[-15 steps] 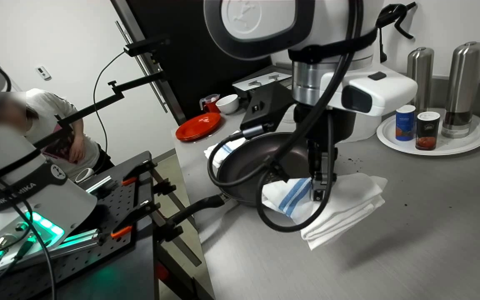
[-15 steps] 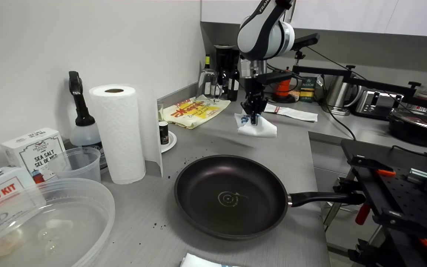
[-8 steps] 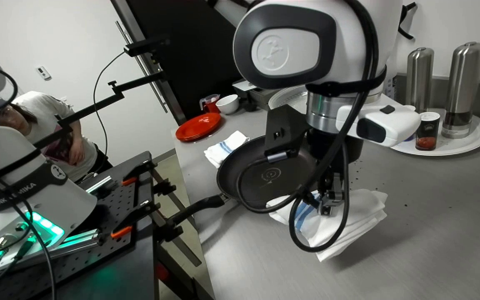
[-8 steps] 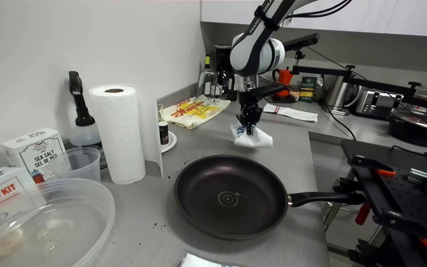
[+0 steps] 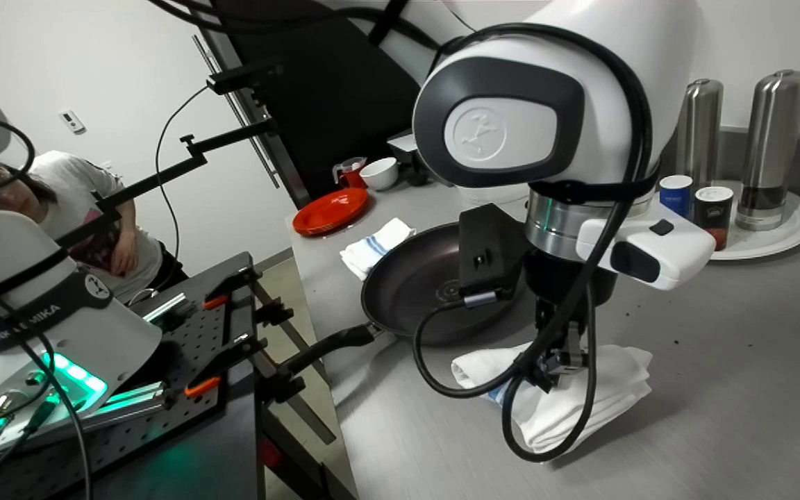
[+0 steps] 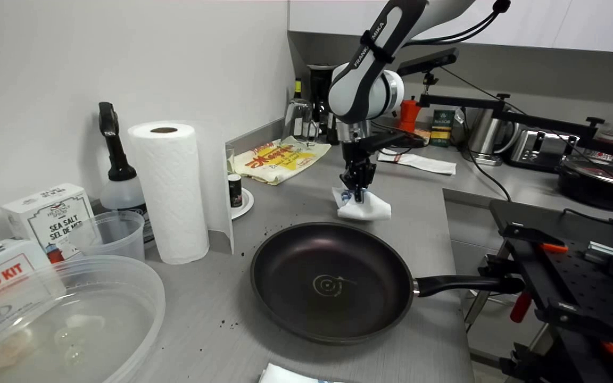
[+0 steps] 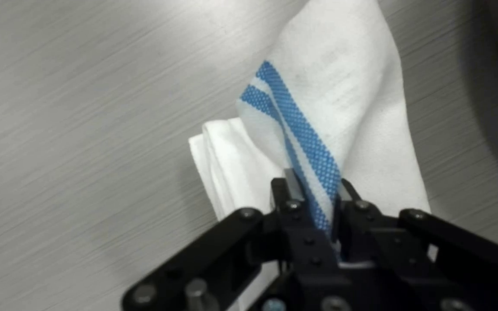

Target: Pick up the towel and clean the frying pan

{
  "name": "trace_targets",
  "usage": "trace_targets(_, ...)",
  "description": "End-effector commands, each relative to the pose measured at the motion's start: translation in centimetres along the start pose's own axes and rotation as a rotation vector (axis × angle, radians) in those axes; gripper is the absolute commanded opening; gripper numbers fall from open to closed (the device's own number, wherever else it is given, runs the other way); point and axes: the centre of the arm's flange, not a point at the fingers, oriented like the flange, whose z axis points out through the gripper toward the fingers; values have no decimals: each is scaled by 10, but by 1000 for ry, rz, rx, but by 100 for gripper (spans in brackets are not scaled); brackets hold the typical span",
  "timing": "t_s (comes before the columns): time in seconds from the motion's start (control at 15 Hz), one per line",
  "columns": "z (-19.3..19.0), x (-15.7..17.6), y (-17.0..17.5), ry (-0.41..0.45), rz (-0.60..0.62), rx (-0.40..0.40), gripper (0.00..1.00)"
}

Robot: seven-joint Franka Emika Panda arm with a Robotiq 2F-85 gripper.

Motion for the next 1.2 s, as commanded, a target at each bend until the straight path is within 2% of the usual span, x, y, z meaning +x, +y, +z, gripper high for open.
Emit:
trace_targets(0.0, -3, 8, 5, -24, -17, -1, 46)
trace_targets(0.47, -46, -6, 13, -78, -51, 35, 97)
trace_targets(0.53, -56, -10, 13, -79, -60, 37, 100)
trace_targets(0.8, -109, -30, 15, -69, -117, 43, 100)
trace_targets(1.13, -179, -81, 1, -109, -318, 41, 100)
